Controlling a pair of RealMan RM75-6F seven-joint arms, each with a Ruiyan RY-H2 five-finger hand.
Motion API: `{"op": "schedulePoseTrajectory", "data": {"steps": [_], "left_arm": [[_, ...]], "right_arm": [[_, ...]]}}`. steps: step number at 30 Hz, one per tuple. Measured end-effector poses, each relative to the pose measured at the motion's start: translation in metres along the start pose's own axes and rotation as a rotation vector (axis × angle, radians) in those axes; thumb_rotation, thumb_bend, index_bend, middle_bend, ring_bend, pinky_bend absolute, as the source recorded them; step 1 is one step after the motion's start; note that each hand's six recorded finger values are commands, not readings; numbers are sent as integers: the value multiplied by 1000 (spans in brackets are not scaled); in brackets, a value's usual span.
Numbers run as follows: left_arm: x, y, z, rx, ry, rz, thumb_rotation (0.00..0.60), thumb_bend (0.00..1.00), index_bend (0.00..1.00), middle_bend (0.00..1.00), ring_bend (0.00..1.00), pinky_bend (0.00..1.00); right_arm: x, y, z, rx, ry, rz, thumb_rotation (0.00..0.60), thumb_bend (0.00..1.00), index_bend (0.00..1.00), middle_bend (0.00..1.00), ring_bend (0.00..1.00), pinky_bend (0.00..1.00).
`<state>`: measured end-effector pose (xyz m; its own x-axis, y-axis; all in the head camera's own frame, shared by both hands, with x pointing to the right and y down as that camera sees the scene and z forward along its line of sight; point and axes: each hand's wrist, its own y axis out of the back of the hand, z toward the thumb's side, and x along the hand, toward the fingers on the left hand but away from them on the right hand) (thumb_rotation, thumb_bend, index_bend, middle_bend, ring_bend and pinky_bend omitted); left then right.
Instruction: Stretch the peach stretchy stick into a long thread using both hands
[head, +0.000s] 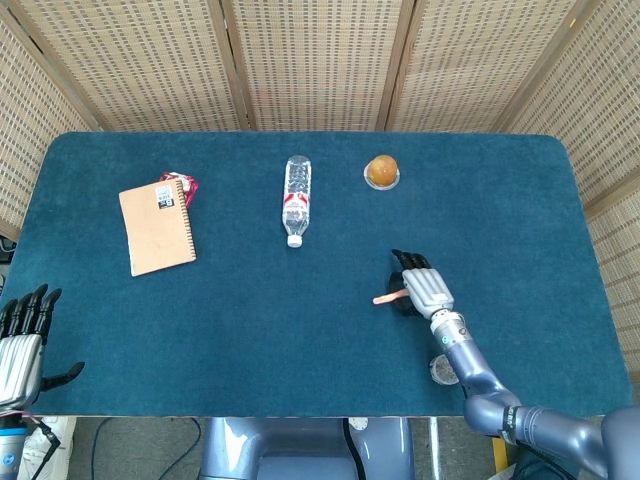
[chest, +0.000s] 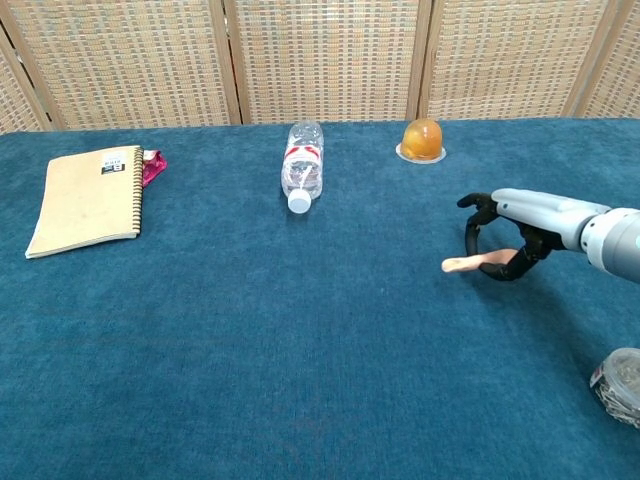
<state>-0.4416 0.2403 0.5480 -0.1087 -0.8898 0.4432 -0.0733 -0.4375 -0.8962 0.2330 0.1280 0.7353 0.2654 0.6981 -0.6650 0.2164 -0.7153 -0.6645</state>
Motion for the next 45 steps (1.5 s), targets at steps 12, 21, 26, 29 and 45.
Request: {"op": "schedulePoseTrajectory", "data": {"steps": [12, 21, 26, 29, 45], "left_arm": [[29, 33, 9, 66, -77, 79, 600, 0, 0, 0, 0, 0], [68, 62, 43, 133, -263, 153, 600, 0, 0, 0, 0, 0], [88, 66, 74, 135, -420, 177, 600, 0, 166, 0, 0, 0], [98, 64, 95, 94, -502, 183, 600, 0, 247, 0, 0, 0], [140, 23, 216, 62, -752, 163, 600, 0, 404, 0, 0, 0]], "right_arm": [[-3, 28, 59, -274, 59, 59, 600, 583, 617, 116, 0, 0], [-17, 49, 118, -476, 63, 138, 600, 583, 628, 121, 0, 0], [-25, 54, 148, -552, 55, 174, 600, 584, 631, 124, 0, 0], [-28, 53, 161, -569, 54, 185, 600, 583, 631, 124, 0, 0], [-31, 40, 187, -593, 56, 205, 600, 583, 643, 124, 0, 0]]}}
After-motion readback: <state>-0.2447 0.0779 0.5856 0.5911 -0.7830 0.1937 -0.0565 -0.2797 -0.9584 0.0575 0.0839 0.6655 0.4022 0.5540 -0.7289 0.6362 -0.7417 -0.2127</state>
